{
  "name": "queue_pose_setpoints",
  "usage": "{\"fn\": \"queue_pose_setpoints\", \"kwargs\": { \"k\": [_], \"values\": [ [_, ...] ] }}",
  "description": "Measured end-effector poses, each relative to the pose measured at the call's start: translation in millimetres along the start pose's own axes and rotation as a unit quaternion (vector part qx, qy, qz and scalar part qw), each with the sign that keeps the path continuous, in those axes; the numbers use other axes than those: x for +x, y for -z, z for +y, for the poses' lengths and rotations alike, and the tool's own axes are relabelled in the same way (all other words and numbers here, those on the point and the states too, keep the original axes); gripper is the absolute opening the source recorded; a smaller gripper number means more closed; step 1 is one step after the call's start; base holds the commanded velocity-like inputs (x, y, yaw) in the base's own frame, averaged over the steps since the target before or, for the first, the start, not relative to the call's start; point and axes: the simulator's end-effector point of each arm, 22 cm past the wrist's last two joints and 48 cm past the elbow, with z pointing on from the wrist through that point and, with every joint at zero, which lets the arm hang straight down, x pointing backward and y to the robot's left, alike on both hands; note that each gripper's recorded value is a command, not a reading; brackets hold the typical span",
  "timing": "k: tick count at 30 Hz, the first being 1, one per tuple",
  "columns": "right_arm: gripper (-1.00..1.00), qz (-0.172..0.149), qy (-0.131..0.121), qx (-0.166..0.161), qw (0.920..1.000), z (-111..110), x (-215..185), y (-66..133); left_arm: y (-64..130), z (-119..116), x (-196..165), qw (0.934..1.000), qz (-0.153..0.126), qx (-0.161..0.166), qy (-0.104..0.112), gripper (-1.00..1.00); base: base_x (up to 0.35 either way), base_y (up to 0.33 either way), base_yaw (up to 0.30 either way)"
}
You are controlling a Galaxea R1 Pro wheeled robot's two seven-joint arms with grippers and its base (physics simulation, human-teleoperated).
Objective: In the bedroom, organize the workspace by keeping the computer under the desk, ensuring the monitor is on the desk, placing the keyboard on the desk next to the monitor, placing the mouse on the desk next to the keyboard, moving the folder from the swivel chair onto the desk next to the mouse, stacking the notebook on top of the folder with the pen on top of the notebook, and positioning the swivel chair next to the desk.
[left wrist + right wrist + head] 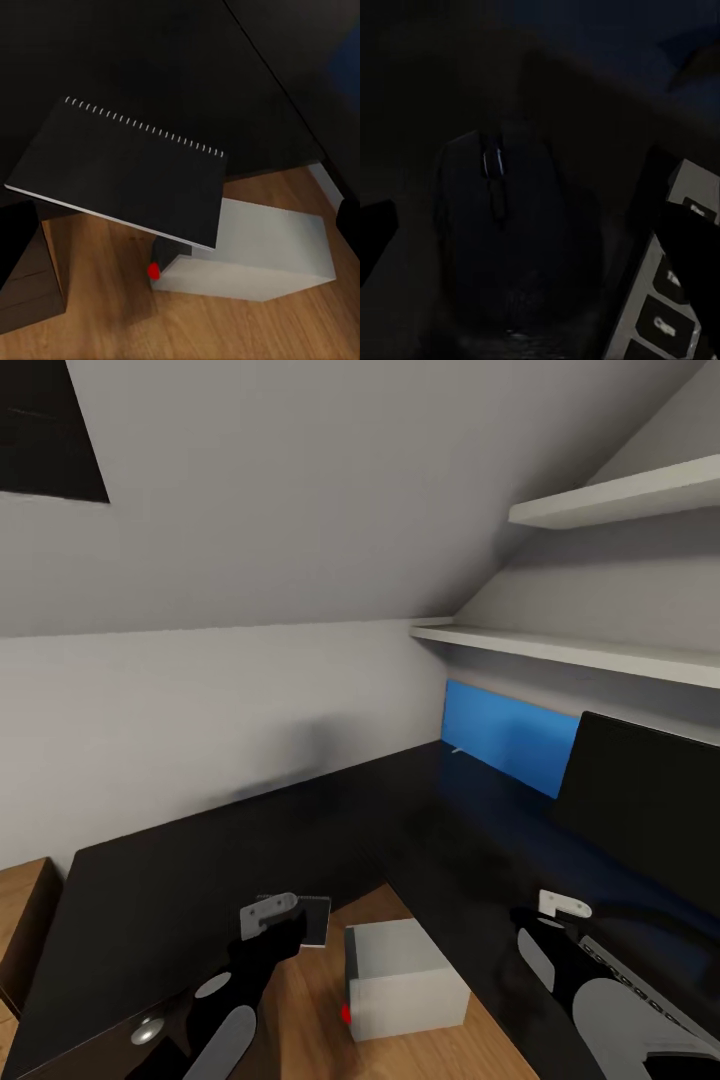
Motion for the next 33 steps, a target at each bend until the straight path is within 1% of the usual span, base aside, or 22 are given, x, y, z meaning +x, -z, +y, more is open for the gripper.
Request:
{"fn": "queue_pose_setpoints", "kwargs": {
  "k": [13,17,19,20,21,23,24,28,33],
  "values": [
    [1.00,-0.001,-0.001,-0.002,1.0000,1,-1,0.3,0.1,0,0,1.0000,0.000,0.000,0.000,1.00,0.000,0.000,0.000],
    [1.00,-0.021,-0.009,-0.012,0.9997,10,-19,3.5,0.0,0,0,1.0000,0.000,0.000,0.000,1.00,0.000,0.000,0.000],
    [1.00,-0.045,-0.019,-0.024,0.9985,21,-43,10.1,0.0,0,0,1.0000,0.000,0.000,0.000,1.00,0.000,0.000,0.000],
    [1.00,-0.056,-0.025,-0.033,0.9976,31,-53,15.3,0.0,0,0,1.0000,0.000,0.000,0.000,1.00,0.000,0.000,0.000],
    [1.00,-0.061,-0.029,-0.038,0.9970,36,-58,18.3,0.0,0,0,1.0000,0.000,0.000,0.000,1.00,0.000,0.000,0.000],
    [1.00,-0.077,-0.039,-0.058,0.9946,62,-72,32.0,0.0,0,0,1.0000,0.000,-0.001,0.000,1.00,0.000,0.000,0.031],
    [1.00,-0.080,-0.042,-0.064,0.9939,70,-74,36.1,-0.1,0,0,1.0000,0.000,-0.001,0.000,1.00,0.000,0.000,0.055],
    [1.00,-0.084,-0.042,-0.073,0.9929,83,-76,42.5,-0.4,1,0,1.0000,0.000,-0.001,0.000,1.00,0.000,0.000,0.177],
    [1.00,-0.084,-0.042,-0.076,0.9926,87,-75,44.4,-1.0,3,1,1.0000,0.001,-0.003,0.000,1.00,0.000,0.000,0.267]
  ]
}}
